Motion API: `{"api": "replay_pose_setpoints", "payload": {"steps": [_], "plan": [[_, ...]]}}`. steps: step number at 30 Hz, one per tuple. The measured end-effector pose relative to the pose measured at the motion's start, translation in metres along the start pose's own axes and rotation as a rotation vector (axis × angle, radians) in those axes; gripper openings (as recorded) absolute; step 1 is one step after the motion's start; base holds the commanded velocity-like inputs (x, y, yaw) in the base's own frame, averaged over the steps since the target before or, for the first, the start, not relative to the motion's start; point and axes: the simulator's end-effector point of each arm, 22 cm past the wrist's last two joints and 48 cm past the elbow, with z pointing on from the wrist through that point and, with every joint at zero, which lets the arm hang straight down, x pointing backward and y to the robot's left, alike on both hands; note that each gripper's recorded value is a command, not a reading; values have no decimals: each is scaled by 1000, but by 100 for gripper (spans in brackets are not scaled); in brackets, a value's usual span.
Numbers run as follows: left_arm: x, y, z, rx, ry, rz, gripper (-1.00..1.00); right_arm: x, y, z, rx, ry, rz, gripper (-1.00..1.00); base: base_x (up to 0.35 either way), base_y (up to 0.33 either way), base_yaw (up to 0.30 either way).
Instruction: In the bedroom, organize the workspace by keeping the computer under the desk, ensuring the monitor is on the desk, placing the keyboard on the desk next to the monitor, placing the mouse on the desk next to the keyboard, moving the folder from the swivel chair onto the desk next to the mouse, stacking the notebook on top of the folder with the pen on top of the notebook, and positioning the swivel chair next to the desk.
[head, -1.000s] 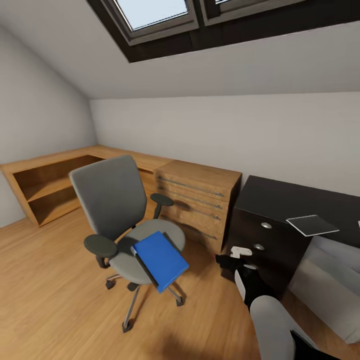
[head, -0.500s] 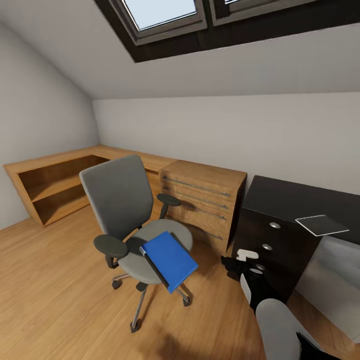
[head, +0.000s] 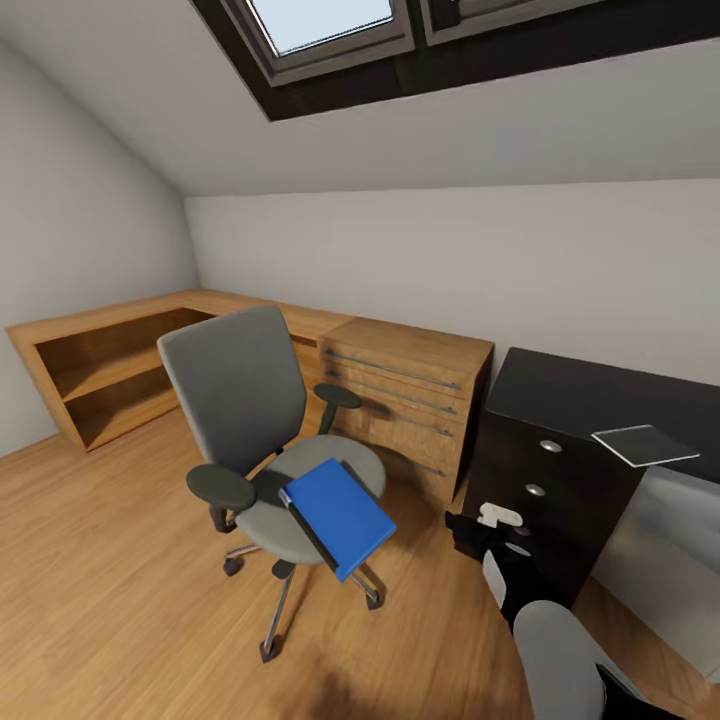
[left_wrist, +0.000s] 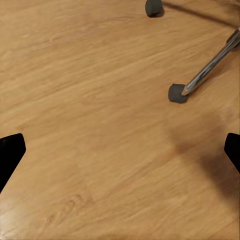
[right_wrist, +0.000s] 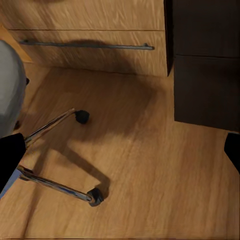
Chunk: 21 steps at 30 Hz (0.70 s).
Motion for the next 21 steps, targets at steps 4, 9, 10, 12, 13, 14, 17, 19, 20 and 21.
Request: {"api": "replay_pose_setpoints", "payload": {"steps": [4,9,10,12,13,14,17,19,20,21], "plan": [[7,3,5,-1,2,0,100,21,3,4,-13,27,18,100,0,0,-128],[14,5,11,2,1,1,100,36,-2,9,-11,39,23,100,0,0,-96],[16,5,13,3,0,1,100,39,-3,9,-10,42,23,100,0,0,-35],[19,6,15,3,-1,1,100,45,-5,11,-9,45,23,100,0,0,-23],[20,6,16,4,-1,1,100,48,-5,11,-8,47,24,100,0,0,-14],[22,7,18,4,-1,1,100,51,-6,12,-7,48,24,100,0,0,-5],[26,9,22,4,-1,3,100,63,-6,15,-9,61,25,100,0,0,-3],[29,11,24,3,-2,5,100,68,-7,16,-11,65,26,100,0,0,-1],[29,13,26,1,-3,7,100,71,-7,17,-11,67,26,100,0,0,0],[30,15,27,0,-4,8,100,73,-8,18,-11,68,26,100,0,0,0]]}}
